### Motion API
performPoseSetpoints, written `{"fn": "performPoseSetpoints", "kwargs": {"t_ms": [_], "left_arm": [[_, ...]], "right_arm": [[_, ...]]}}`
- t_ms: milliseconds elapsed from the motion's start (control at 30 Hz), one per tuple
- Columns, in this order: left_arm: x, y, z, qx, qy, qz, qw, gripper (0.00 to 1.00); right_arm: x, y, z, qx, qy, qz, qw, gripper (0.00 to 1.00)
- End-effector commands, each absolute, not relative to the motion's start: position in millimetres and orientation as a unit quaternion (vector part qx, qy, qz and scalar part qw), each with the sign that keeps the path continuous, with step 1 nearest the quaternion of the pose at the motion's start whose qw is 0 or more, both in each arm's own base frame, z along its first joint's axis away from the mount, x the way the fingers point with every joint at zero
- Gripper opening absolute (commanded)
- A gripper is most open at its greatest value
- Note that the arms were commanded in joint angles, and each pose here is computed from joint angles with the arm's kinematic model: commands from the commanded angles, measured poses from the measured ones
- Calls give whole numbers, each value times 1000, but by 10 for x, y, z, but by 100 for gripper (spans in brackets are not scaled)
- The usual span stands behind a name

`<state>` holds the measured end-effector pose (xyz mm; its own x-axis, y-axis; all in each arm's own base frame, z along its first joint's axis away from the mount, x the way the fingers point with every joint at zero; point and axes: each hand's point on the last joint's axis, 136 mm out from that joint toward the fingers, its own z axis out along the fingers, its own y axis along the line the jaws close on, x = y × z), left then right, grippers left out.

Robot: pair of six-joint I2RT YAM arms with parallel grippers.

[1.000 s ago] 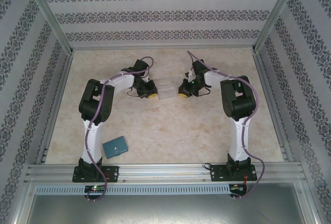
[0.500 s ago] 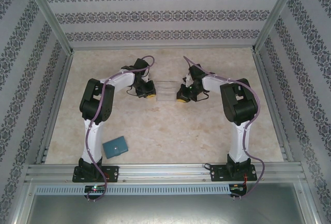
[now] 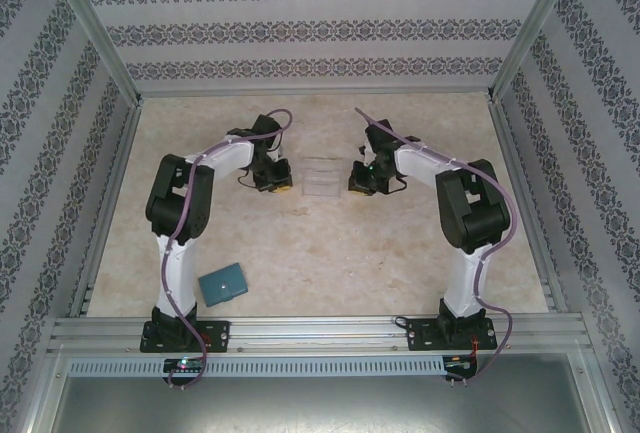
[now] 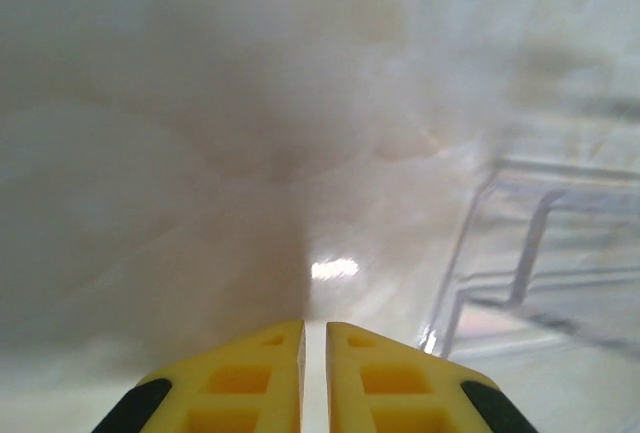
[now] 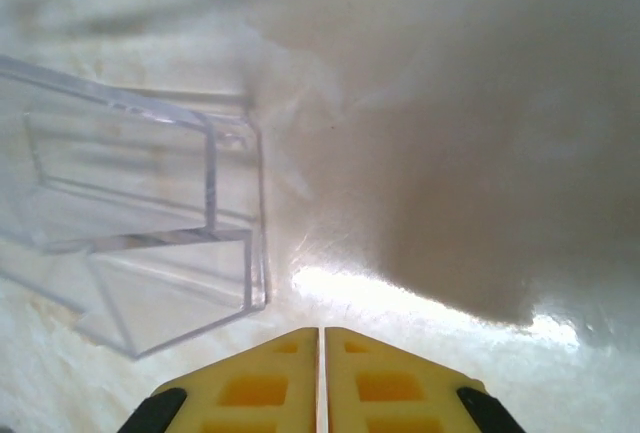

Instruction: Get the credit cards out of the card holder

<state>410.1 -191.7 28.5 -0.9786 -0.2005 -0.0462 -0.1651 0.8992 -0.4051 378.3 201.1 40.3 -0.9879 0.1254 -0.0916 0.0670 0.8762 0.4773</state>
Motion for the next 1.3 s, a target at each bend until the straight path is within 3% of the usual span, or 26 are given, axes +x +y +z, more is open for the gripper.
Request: {"fn": "performPoseSetpoints", "kwargs": {"t_ms": [0,200,433,833,933,1067,1267], "left_arm": [[3923,-1647,493,-92,980,-167,56,14],[3478,-1310,579,-112,985,-117,62,15],[2975,-873,690,-177,978,-74,87,25],[2107,-503,675,-332,941,-34,60,83],[1831,-300,670,-378,925,23,40,100],[1543,-81,639,-393,914,99,8,100],[1402,-369,449,-390,920,21,-37,100]], "right_arm": [[3693,1992,603,32,969,234,71,13],[3503,2250,896,-9,963,257,76,17],[3194,2671,1057,-62,955,284,60,20],[2919,2962,1027,-90,947,307,37,23],[2886,2995,1018,-94,946,308,34,23],[2875,3008,1025,-95,945,311,34,23],[2888,3026,1034,-96,944,313,33,23]]}}
